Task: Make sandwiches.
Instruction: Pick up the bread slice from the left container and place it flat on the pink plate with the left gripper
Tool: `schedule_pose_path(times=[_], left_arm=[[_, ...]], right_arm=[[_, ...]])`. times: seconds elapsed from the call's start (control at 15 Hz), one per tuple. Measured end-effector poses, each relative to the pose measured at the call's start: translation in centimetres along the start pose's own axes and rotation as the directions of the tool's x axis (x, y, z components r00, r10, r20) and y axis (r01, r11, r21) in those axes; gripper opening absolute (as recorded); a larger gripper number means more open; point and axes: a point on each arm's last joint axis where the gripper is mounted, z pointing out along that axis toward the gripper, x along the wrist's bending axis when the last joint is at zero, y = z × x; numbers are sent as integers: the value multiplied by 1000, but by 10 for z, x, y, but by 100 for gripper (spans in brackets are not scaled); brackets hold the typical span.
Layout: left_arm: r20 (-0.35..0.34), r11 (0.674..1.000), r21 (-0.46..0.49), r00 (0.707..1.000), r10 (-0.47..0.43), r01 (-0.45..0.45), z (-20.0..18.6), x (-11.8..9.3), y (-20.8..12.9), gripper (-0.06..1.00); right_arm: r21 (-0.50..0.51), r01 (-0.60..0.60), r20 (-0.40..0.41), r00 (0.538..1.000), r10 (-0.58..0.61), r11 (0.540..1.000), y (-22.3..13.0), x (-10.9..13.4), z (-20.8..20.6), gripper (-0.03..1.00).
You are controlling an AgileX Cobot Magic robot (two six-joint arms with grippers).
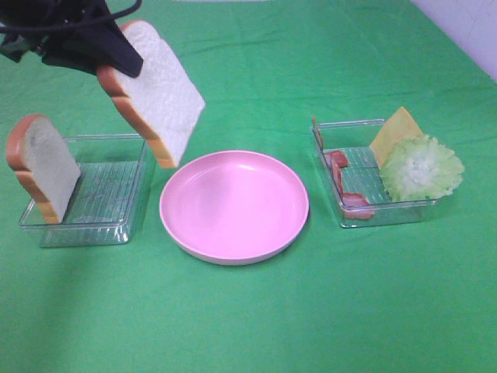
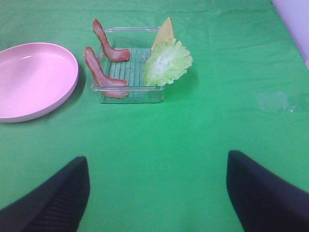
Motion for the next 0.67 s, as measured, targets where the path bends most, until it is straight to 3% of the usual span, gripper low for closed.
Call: schedule_pose_path(times=[0.13,0.2,0.33,0.47,0.67], left_arm=[[92,998,47,995,-36,32,31,12,-2,21],[173,993,69,980,-103,93,55,22,-1,21],[251,985,76,953,-169,155,81,33,1,21],[278,976,99,937,-212,192,103,46,-1,21],[256,961,149,930,-265,233,127,64,-8,21]], right_arm=[[0,0,0,1000,0,1000,0,0,0,75],[0,0,0,1000,0,1000,0,0,0,75],[0,0,0,1000,0,1000,0,0,0,75],[0,0,0,1000,0,1000,0,0,0,75],[0,0,0,1000,0,1000,0,0,0,75]])
